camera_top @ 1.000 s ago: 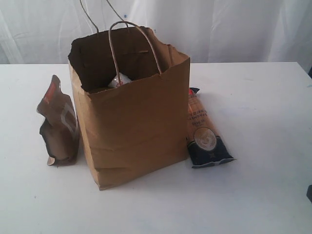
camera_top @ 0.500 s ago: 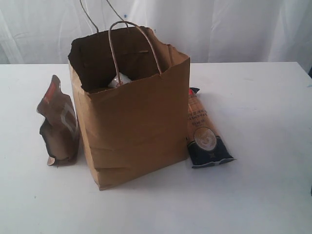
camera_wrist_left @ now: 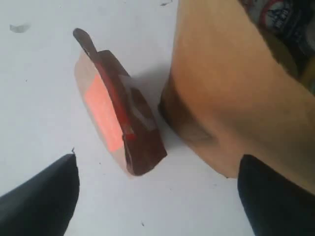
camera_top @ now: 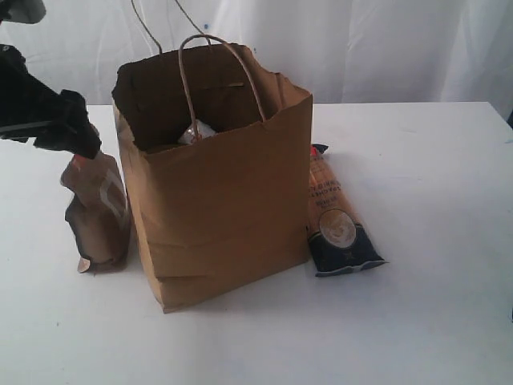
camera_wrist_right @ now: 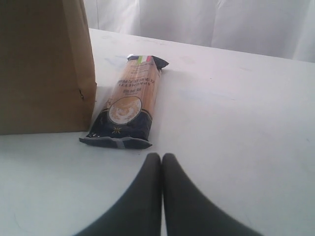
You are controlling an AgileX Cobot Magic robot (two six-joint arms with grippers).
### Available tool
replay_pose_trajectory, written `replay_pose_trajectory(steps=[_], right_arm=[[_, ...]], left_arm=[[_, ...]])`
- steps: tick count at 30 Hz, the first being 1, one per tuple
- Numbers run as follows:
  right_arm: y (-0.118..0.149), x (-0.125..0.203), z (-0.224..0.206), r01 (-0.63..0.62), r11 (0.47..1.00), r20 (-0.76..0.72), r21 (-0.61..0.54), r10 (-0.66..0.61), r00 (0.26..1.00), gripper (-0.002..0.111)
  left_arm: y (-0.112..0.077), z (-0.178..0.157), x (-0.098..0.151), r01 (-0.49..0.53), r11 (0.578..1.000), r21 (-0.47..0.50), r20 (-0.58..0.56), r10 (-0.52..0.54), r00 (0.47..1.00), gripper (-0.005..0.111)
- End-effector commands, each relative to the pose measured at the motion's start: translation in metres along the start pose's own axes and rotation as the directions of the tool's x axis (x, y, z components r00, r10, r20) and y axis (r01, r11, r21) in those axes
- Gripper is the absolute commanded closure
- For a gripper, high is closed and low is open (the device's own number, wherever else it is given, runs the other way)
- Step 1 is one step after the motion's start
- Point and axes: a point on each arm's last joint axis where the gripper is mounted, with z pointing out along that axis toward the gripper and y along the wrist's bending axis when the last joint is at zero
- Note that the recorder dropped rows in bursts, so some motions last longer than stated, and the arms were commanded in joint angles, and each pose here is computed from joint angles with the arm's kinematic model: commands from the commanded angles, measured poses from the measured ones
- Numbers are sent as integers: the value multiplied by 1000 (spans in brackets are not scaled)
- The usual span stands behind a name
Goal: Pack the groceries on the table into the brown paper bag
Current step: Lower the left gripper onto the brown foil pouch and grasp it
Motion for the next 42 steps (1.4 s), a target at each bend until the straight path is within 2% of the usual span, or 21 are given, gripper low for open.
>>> replay_pose_trajectory(steps=[1,6,20,31,35,40,42], right_arm=[[0,0,0,4,1000,15,5,-4,1000,108],[0,0,0,4,1000,15,5,-4,1000,108],[0,0,0,4,1000,15,5,-4,1000,108],[0,0,0,4,1000,15,5,-4,1000,108],[0,0,0,4,1000,15,5,-4,1000,108],[0,0,0,4,1000,15,5,-4,1000,108],[0,0,0,4,1000,15,5,-4,1000,108]], left_arm=[[4,20,-9,10,999,-32,-49,-12,999,20],[13,46,-11,35,993,-111,-105,-47,993,20],[19,101,-13,63,990,-125,-164,-83,983,20],[23,138,-4,75,987,-140,-255,-110,961,28],[23,145,-2,74,987,-141,-277,-111,954,45],[24,145,1,60,987,-152,-314,-106,944,92],[26,144,2,24,986,-164,-327,-77,942,106]])
